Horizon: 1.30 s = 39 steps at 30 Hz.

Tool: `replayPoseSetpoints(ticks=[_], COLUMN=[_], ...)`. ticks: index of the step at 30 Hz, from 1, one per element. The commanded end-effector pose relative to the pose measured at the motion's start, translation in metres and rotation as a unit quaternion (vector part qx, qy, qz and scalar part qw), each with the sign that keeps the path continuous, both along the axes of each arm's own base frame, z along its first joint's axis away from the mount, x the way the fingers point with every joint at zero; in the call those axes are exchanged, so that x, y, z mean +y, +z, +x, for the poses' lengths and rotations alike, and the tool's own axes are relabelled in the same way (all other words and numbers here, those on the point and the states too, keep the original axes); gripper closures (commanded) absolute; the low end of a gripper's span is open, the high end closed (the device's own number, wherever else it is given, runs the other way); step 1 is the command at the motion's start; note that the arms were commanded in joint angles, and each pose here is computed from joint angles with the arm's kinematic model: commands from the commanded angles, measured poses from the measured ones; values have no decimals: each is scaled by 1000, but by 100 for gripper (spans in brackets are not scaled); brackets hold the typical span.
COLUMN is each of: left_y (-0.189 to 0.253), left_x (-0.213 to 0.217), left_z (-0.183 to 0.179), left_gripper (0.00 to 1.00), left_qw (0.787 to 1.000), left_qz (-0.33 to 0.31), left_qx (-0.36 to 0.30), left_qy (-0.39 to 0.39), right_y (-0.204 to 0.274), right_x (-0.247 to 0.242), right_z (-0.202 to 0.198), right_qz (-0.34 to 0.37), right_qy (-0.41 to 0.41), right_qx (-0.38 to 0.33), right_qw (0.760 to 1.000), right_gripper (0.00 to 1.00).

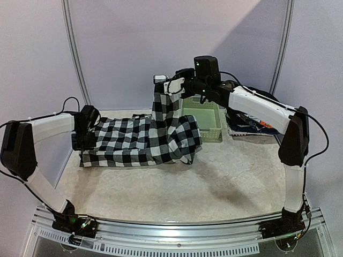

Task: Fold and stack the mixed laundry pile
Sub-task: Fold the flattened shirt at the center of the board.

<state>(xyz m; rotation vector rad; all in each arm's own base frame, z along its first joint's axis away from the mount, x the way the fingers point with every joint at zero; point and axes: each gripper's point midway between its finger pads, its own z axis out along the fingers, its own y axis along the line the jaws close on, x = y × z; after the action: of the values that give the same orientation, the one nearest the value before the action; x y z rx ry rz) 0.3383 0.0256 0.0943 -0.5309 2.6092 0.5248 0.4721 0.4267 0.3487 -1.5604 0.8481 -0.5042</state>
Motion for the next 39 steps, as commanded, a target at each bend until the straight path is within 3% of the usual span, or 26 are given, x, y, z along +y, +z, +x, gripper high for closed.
replayPoseSetpoints(ticks=[1,9,13,15,17,21,22,23,27,32,36,39], left_y=[-14,-24,-30,-26,-17,1,5,8,25,12,-3,-12], left_x=[8,14,26,34,36,28,28,28,31,11,-29,-55], left_z=[11,44,60,63,64,63,60,55,27,-8,-7,-3], left_gripper=[100,94,93,91,75,15,4,1,4,23,40,44], left_qw=[1000,999,998,997,996,997,997,997,994,989,979,971], left_qz=[2,22,41,53,57,24,25,28,21,-62,-154,-193], left_qx=[21,10,4,0,-13,-51,-54,-55,-85,-122,-129,-125], left_qy=[14,24,45,57,64,58,57,56,71,50,-22,-72], right_y=[-12,-64,-68,-57,-60,-85,-91,-93,-101,-109,-132,-139], right_x=[14,14,7,7,10,19,20,20,23,26,30,39], right_z=[34,78,95,102,108,109,107,104,94,78,49,11], right_qz=[8,-7,1,15,11,1,2,4,1,-20,-61,-69], right_qy=[18,19,14,15,21,39,40,41,39,27,26,44], right_qx=[-53,-61,-74,-113,-131,-130,-125,-124,-121,-97,-3,82], right_qw=[998,998,997,993,991,991,991,991,992,995,998,993], right_gripper=[100,100,100,100,100,100,100,100,100,100,100,100])
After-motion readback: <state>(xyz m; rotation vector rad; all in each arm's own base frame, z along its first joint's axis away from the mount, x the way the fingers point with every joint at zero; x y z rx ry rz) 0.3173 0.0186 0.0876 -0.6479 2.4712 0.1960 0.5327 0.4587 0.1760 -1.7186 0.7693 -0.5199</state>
